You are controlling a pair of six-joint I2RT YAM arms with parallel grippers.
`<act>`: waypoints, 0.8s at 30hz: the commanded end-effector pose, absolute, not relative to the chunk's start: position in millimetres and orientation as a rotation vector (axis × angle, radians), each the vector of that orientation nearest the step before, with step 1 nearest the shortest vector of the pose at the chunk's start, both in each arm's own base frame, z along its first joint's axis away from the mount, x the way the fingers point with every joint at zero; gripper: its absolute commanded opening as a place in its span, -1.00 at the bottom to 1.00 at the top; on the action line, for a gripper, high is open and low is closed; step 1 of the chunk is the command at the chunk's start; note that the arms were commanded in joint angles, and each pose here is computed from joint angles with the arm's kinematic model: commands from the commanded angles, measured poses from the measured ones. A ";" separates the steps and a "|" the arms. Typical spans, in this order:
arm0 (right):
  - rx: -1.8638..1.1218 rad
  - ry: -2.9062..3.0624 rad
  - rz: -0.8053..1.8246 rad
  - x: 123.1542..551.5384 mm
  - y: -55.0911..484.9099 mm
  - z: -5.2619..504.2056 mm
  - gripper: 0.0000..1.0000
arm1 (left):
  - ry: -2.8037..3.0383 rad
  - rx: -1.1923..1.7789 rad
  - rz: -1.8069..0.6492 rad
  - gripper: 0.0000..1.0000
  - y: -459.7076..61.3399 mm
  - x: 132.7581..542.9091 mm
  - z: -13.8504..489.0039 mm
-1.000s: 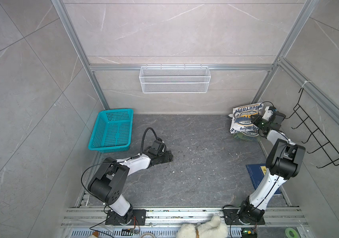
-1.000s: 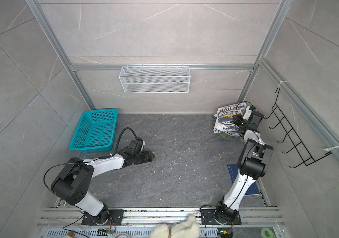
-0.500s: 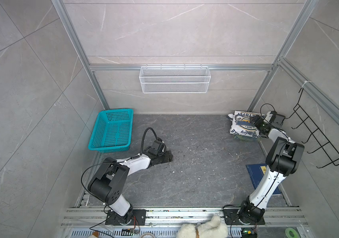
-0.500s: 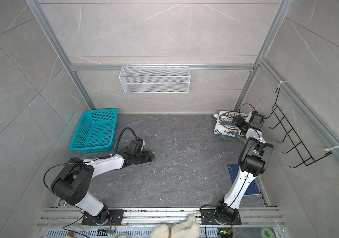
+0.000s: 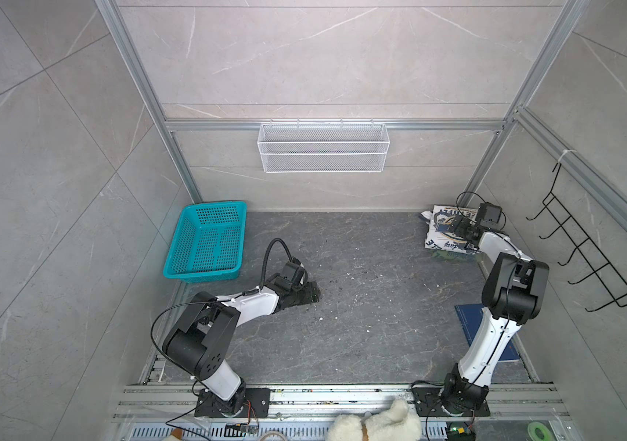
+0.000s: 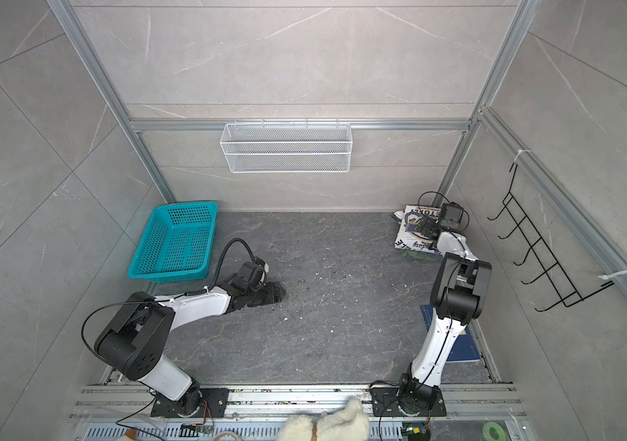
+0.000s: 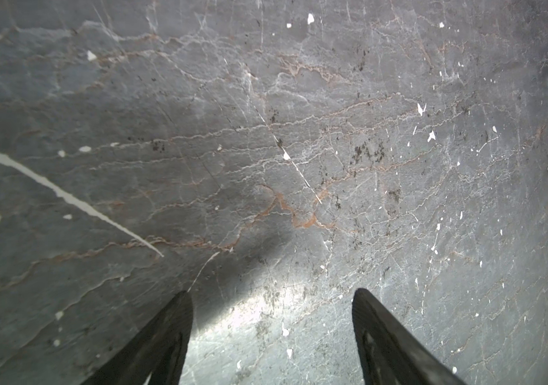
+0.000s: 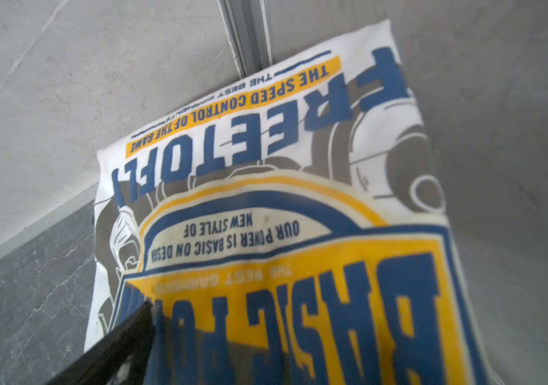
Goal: Fold and stack tank tops
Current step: Place the tank top on the tank top.
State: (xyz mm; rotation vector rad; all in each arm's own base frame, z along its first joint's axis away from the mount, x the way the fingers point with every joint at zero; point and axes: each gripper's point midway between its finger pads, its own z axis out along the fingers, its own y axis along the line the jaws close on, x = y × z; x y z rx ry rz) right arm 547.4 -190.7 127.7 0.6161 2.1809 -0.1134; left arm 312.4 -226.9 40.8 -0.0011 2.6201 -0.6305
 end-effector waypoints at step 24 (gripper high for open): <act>0.462 2.034 -0.345 544.0 -168.2 193.2 0.99 | 2.600 0.059 -0.628 0.55 -237.8 308.2 40.4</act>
